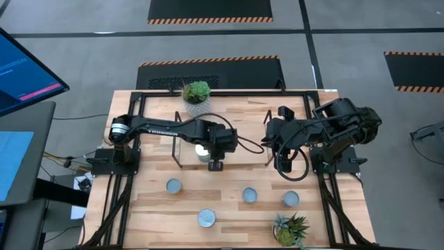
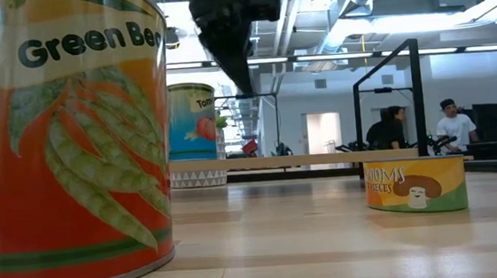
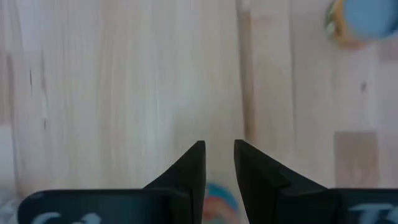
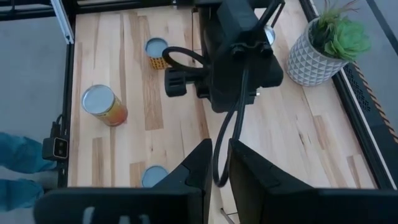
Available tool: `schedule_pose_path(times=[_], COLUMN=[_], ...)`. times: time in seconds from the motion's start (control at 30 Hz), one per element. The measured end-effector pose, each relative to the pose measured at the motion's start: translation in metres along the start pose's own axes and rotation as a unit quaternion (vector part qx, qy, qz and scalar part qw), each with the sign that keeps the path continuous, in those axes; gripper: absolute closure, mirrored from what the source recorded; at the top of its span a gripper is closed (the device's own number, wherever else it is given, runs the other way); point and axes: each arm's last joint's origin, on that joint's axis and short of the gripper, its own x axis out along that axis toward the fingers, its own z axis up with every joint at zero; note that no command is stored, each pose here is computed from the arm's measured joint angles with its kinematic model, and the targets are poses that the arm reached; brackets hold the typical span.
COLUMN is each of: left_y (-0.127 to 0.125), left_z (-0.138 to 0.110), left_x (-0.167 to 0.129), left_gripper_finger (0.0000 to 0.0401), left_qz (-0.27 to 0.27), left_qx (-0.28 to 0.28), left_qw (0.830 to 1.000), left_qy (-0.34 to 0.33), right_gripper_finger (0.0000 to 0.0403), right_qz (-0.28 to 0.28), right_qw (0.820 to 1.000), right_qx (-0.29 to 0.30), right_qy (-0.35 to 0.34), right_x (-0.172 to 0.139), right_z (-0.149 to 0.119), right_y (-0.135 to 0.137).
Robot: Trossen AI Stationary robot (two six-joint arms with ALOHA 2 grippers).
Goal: Pick and place cans onto a shelf
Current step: Put the canned tomatoes on the shelf
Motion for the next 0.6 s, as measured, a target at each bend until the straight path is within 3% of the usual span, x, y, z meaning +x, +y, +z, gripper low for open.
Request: schedule_pose_path(times=[0.2, 0.6], left_y=[0.002, 0.002], left_z=[-0.013, -0.031], left_x=[-0.001, -0.005], left_gripper_finger=[0.0328, 0.0328], left_qz=[0.036, 0.046], left_qx=[0.009, 0.007], left_qw=[0.997, 0.986], left_qy=[0.068, 0.162], right_gripper_finger=[0.0328, 0.0328], right_qz=[0.000, 0.000], right_qw=[1.000, 1.000], right_qx=[0.000, 0.001], right_qy=[0.000, 0.000], right_x=[0.000, 0.000], right_z=[0.000, 0.000], right_y=[0.000, 0.000])
